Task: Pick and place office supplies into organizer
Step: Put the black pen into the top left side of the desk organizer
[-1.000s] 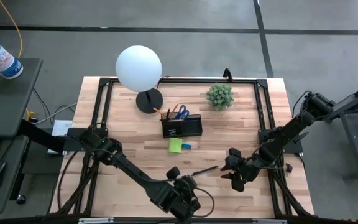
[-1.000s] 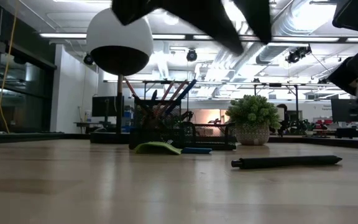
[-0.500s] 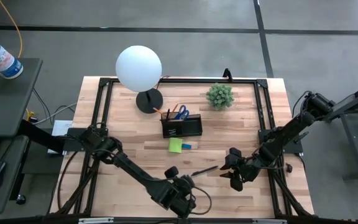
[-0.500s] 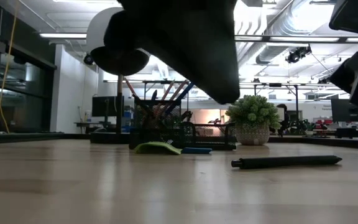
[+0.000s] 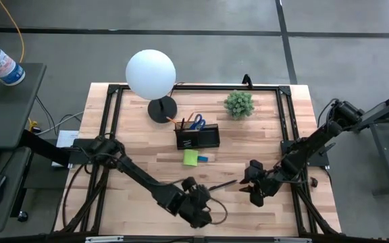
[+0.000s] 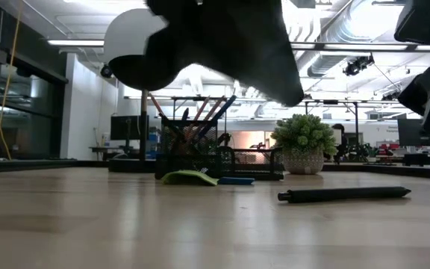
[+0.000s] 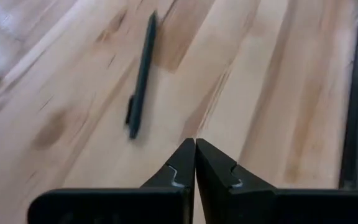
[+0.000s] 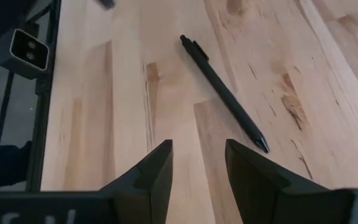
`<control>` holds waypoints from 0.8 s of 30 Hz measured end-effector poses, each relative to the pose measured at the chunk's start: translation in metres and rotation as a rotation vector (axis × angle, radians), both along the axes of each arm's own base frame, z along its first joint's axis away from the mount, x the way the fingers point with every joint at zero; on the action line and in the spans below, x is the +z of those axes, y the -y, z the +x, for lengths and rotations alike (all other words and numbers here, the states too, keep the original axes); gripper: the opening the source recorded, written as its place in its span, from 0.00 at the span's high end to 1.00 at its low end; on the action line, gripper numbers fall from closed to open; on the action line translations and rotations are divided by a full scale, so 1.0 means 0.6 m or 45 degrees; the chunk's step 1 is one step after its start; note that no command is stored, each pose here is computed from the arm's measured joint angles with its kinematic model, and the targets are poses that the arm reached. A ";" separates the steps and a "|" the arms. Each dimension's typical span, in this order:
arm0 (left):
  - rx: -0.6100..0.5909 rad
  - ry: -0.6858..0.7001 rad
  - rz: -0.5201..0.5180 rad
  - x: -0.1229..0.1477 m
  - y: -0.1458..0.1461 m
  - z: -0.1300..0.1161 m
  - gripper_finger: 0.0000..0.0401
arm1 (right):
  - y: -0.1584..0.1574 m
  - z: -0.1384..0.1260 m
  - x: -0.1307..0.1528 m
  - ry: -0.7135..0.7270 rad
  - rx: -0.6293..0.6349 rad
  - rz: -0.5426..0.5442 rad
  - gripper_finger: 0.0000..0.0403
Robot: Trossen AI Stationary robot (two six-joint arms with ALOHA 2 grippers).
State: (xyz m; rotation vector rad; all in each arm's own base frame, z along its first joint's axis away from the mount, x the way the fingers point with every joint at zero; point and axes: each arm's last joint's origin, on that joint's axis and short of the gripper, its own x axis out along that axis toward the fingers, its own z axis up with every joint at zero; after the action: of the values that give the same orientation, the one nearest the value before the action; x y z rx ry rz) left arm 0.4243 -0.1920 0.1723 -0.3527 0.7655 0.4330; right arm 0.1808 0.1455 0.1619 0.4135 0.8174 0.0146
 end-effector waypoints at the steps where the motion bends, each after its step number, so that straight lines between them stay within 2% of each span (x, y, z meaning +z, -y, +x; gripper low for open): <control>1: -0.002 0.044 -0.024 0.002 -0.004 0.001 1.00 | 0.000 0.000 0.000 -0.001 -0.001 0.002 0.66; 4: -0.068 0.126 -0.084 0.002 -0.018 -0.001 1.00 | 0.003 0.003 0.000 0.000 -0.017 0.010 0.66; 9: -0.334 0.350 -0.317 0.018 -0.030 0.014 1.00 | 0.005 0.005 0.000 -0.012 -0.011 0.029 0.66; 10: -0.357 0.359 -0.320 0.021 -0.033 0.015 1.00 | 0.006 0.006 0.000 -0.014 -0.012 0.030 0.66; 13: -0.391 0.343 -0.299 0.019 -0.036 0.017 1.00 | 0.006 0.006 0.001 -0.011 -0.013 0.035 0.66; 17: -0.383 0.308 -0.339 0.017 -0.035 0.015 0.98 | 0.007 0.007 0.001 -0.005 -0.025 0.035 0.66; 20: -0.382 0.178 -0.291 0.003 -0.044 0.008 0.96 | 0.008 0.009 0.002 0.001 -0.029 0.035 0.66; 24: -0.241 -0.027 -0.263 -0.017 -0.074 -0.004 0.92 | 0.012 0.012 0.002 0.009 -0.034 0.025 0.66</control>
State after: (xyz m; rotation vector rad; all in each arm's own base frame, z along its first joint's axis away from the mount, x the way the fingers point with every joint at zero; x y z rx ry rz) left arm 0.4222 -0.1476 0.1622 -0.4648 0.8582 0.1797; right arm 0.1881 0.1385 0.1630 0.4423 0.8052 -0.0005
